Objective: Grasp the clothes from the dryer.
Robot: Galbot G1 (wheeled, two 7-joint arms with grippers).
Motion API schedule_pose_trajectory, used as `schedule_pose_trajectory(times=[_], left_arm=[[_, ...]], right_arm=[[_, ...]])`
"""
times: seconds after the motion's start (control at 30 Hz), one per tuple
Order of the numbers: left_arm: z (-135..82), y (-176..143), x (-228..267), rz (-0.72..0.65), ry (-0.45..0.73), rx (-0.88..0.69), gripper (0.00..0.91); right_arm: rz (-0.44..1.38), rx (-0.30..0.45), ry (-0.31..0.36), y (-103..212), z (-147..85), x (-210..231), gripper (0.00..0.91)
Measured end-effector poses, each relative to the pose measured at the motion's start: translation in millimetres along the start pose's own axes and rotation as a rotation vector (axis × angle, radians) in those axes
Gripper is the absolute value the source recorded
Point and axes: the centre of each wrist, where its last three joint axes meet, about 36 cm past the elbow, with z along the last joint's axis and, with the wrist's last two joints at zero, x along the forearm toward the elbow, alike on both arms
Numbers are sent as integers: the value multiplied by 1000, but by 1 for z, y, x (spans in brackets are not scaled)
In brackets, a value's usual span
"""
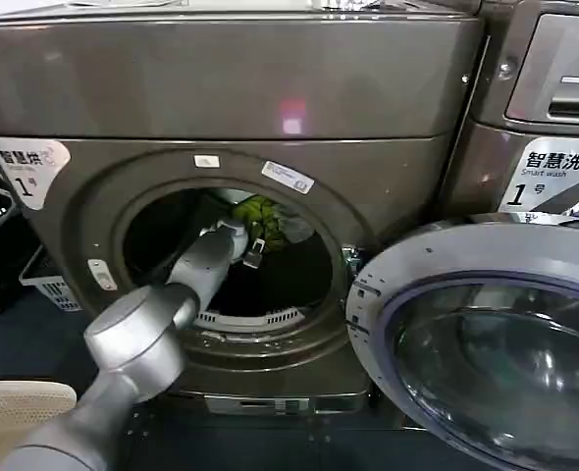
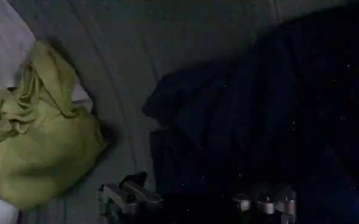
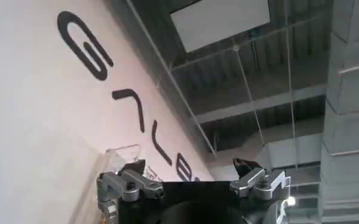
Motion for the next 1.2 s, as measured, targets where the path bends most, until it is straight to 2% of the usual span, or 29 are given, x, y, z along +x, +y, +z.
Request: schedule_pose_trajectory(times=[0.17,0.2,0.23,0.27,0.87,1.2], left_arm=[[-4,-8,-8,10,-6,-1,907],[-5,-10,-10,13,-7,-1,796],[-5,-11,-11,15,-9,1,193],[-5,-11,-11,15,-10,4,0],[-2,-4,-4,14,-74,35,0],[8,7,8,-11,-113,74,0]], right_arm=[[0,0,0,0,0,0,907],[0,0,0,0,0,0,907],[0,0,0,0,0,0,907],[0,1,0,-1,0,0,907],[1,0,2,-2,-1,0,907],[3,-7,0,-1,0,-1,907]])
